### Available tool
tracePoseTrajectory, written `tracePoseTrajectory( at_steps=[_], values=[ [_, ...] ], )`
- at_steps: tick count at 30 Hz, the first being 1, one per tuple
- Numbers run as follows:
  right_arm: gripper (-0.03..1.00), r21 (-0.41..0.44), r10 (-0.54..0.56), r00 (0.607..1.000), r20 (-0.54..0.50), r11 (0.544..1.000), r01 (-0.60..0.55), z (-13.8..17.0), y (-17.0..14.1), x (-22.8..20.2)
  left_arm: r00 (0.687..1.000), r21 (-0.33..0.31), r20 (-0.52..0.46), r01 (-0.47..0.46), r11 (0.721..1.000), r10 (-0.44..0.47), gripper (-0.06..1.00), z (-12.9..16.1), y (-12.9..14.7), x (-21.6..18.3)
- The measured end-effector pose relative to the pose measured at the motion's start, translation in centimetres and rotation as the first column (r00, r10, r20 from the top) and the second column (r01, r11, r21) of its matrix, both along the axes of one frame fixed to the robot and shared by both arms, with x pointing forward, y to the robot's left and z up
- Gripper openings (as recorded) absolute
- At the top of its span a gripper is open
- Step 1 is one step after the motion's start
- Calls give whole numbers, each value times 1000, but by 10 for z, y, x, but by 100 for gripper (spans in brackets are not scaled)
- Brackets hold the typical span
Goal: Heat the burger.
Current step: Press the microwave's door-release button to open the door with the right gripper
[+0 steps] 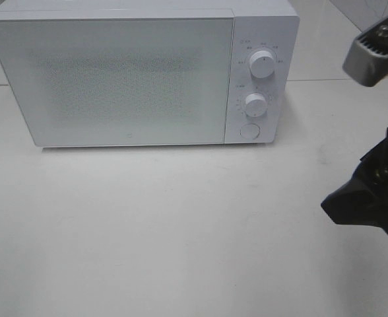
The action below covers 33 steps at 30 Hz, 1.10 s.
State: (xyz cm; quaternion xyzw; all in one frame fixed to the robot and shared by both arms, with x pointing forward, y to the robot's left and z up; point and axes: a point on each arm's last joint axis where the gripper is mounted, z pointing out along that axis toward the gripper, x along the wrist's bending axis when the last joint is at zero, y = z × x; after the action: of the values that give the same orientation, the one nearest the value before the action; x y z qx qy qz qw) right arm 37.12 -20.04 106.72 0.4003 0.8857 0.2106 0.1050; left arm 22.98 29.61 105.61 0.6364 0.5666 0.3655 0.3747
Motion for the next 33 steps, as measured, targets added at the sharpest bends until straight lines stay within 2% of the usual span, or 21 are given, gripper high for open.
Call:
tracePoseTrajectory(
  at_steps=[8, 9, 10, 12, 13, 14, 16, 17, 28, 33],
  values=[
    [75, 22, -38, 999, 2, 999, 38, 10, -14, -14, 1000, 0, 0, 0, 1000, 0, 98, 0, 0, 0],
    [75, 35, -85, 996, 6, 996, 85, 13, -21, -15, 1000, 0, 0, 0, 1000, 0, 98, 0, 0, 0],
    [75, 35, -85, 996, 6, 996, 85, 13, -21, -15, 1000, 0, 0, 0, 1000, 0, 98, 0, 0, 0],
    [75, 61, -182, 983, 34, 982, 180, 19, -37, -16, 1000, 0, 0, 0, 1000, 0, 98, 0, 0, 0],
    [75, 61, -182, 983, 34, 982, 180, 19, -37, -16, 1000, 0, 0, 0, 1000, 0, 98, 0, 0, 0],
    [75, 76, -245, 968, 55, 968, 241, 22, -47, -18, 1000, 0, 0, 0, 1000, 0, 98, 0, 0, 0],
    [75, 84, -266, 962, 65, 962, 261, 24, -50, -20, 1000, 0, 0, 0, 1000, 0, 98, 0, 0, 0],
    [75, 109, -308, 946, 99, 948, 298, 29, -58, -26, 1000, 0, 0, 0, 1000, 0, 98, 0, 0, 0],
    [75, 209, -396, 889, 230, 912, 352, 46, -78, -71, 1000, 0, 0, 0, 1000, 0, 98, 0, 0, 0],
    [75, 261, -411, 862, 297, 903, 340, 51, -84, -93, 1000, 0, 0, 0, 1000, 0, 98, 0, 0, 0]
  ],
)
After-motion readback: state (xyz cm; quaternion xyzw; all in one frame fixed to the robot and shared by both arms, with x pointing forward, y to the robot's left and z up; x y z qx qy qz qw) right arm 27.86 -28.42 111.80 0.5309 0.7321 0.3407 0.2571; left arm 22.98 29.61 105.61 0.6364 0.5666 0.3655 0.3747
